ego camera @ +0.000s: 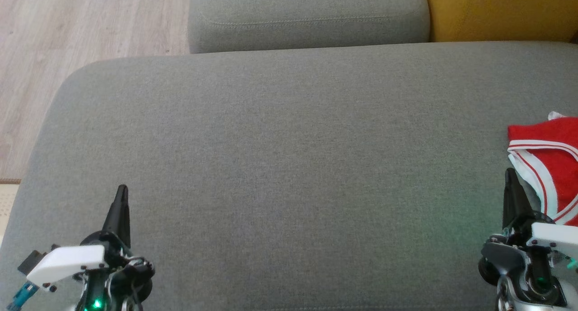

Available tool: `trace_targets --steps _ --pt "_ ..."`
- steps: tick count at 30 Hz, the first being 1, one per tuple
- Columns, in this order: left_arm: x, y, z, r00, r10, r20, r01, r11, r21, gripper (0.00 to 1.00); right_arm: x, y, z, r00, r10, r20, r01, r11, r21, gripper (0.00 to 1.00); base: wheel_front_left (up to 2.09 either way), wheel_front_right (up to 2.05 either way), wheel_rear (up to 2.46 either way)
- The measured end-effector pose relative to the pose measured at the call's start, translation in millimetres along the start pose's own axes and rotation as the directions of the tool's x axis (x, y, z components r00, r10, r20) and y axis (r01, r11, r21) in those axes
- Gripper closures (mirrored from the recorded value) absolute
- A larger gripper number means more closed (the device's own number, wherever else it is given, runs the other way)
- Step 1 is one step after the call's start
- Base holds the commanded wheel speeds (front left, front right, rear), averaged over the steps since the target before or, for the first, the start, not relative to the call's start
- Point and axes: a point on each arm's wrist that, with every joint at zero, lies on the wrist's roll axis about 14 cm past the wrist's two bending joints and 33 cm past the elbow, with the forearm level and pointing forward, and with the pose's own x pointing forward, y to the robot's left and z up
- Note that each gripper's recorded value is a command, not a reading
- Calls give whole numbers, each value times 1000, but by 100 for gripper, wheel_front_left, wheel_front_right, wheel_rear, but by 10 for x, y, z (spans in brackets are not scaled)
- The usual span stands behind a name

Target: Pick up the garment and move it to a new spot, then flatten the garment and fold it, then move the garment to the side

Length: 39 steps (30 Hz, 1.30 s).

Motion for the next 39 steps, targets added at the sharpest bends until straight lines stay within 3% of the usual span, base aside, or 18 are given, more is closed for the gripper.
trace_targets --steps 39 --pt "0 0 0 1000 0 0 0 1000 0 100 0 0 0 1000 0 0 0 1000 0 100 0 0 0"
